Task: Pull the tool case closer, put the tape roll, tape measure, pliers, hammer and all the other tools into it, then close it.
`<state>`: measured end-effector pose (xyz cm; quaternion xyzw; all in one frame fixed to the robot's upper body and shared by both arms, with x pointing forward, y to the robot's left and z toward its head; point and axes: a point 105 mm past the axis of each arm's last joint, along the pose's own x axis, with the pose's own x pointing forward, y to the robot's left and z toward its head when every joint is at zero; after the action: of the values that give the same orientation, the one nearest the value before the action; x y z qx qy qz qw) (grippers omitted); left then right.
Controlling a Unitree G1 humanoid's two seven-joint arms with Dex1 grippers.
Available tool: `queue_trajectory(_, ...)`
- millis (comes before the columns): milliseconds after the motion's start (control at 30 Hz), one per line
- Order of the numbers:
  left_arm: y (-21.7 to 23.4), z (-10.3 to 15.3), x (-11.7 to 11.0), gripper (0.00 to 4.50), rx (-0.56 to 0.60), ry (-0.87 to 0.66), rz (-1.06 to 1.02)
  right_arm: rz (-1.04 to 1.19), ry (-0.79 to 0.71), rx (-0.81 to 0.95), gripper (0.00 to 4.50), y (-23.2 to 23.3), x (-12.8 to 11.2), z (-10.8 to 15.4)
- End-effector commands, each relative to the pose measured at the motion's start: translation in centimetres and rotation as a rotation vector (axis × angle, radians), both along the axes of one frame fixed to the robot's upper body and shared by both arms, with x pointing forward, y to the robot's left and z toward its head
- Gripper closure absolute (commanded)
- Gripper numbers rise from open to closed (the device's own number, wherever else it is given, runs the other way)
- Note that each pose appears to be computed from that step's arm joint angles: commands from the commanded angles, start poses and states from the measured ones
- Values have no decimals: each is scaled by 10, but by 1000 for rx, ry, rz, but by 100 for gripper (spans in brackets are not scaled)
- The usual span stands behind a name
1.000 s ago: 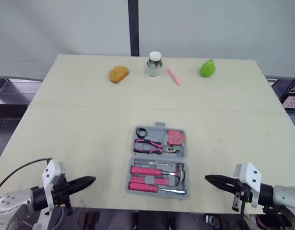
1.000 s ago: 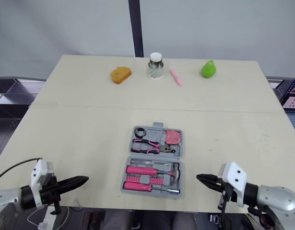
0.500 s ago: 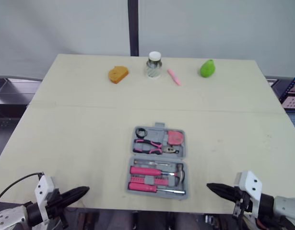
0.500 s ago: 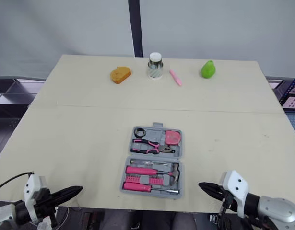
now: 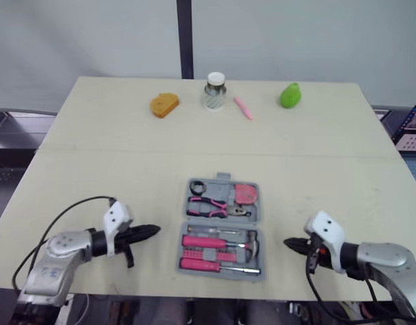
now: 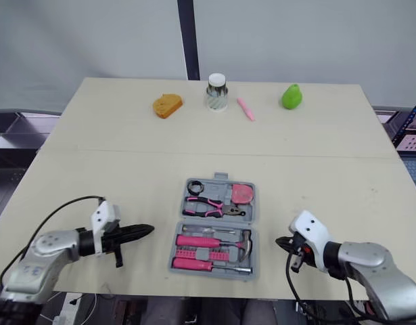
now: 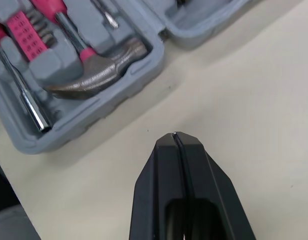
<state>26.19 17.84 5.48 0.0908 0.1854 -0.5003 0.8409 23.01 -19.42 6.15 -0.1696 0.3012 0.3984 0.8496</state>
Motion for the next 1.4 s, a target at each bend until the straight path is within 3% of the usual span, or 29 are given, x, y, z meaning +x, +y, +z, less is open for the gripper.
queue_trajectory(33, -10, -5, 5, 450, 28, 13, -31, -27, 1, -19, 447, 0, 7, -1)
queue_trajectory(233, -26, -8, 24, 450, 55, -2, -37, -66, -5, -30, 447, 2, 21, -5)
queue_trajectory(500, -37, -9, 31, 450, 69, -18, -48, -56, -21, -18, 447, 11, 29, -4)
queue_trajectory(1133, -54, -20, 26, 450, 69, 8, -66, 31, -58, 17, 447, 45, 51, -5)
queue_trajectory(1400, -56, -21, 23, 450, 71, 11, -73, 64, -50, 28, 447, 54, 48, -7)
